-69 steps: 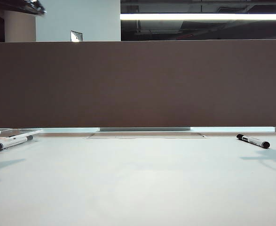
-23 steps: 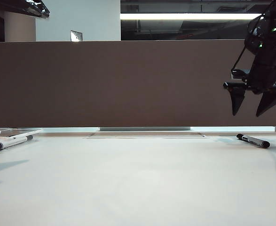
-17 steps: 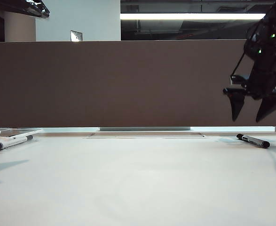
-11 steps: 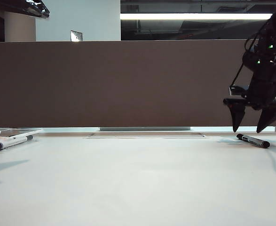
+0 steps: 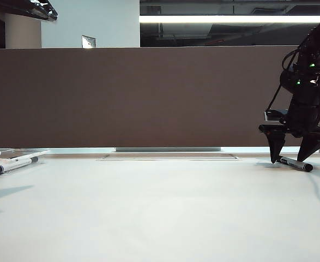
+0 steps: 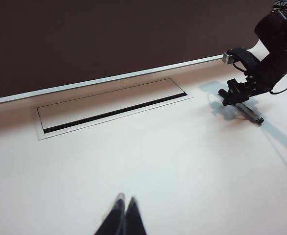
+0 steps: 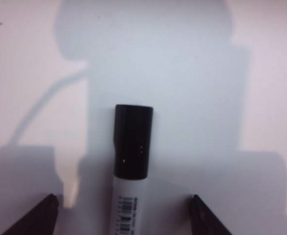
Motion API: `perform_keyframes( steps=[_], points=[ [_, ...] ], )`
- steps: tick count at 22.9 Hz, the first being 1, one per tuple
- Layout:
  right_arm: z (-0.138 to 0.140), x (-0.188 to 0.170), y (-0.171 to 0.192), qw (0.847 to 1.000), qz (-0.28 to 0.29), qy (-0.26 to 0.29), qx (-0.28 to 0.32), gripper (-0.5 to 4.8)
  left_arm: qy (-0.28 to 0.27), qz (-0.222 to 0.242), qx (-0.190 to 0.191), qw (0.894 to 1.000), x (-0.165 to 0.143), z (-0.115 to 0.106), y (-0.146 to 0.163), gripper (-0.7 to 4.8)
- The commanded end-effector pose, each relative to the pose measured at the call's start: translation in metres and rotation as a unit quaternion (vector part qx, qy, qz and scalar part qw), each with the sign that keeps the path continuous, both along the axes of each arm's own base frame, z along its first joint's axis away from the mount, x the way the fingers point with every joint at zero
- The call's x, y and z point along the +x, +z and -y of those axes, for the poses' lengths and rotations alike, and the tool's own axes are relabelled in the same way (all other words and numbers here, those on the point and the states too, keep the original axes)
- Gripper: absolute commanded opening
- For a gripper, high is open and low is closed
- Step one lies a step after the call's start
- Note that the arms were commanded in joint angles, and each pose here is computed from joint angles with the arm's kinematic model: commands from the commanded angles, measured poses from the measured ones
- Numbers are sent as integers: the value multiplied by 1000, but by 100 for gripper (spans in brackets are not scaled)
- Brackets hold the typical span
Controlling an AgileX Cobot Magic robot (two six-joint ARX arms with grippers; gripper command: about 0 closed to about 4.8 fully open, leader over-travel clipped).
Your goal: Pick up the black marker on the right and put it into the packaging box on the left, making sure the marker fit the shape of the box's grooves.
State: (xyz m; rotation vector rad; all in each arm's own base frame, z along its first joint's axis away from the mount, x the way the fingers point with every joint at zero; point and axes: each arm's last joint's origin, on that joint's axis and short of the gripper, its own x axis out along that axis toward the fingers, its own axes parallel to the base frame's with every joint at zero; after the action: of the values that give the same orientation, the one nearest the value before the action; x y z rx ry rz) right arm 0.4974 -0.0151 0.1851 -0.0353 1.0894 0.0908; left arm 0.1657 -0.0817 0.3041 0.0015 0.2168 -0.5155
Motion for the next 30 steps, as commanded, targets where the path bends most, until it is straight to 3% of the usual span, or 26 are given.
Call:
perform_keyframes(
  steps=[1, 5, 11, 15, 19, 23, 25, 28, 30],
  points=[
    [-1, 0, -8, 1000, -15, 5, 1, 360, -1, 9, -4, 1000, 0, 0, 3, -5],
    [-1, -1, -11, 1000, -23, 3, -1, 292, -1, 9, -4, 1000, 0, 0, 3, -5],
    [-1, -1, -11, 1000, -27, 2, -3, 290, -1, 9, -4, 1000, 0, 0, 3, -5],
    [-1, -3, -12, 999, -34, 1, -5, 216, -1, 9, -4, 1000, 0, 0, 3, -5],
    [0, -4, -12, 999, -42, -4, -17, 201, -1, 9, -4, 1000, 0, 0, 3, -6],
    [0, -5, -13, 998, -50, -6, -25, 73, -1, 9, -4, 1000, 0, 0, 3, -6],
    [0, -6, -13, 998, -50, -6, -25, 70, -1, 9, -4, 1000, 0, 0, 3, -5],
    [0, -5, -13, 998, -49, -6, -25, 2, -1, 9, -4, 1000, 0, 0, 3, -5],
    [0, -5, -13, 998, -49, -6, -25, -4, -1, 9, -4, 1000, 0, 0, 3, -5]
  ],
)
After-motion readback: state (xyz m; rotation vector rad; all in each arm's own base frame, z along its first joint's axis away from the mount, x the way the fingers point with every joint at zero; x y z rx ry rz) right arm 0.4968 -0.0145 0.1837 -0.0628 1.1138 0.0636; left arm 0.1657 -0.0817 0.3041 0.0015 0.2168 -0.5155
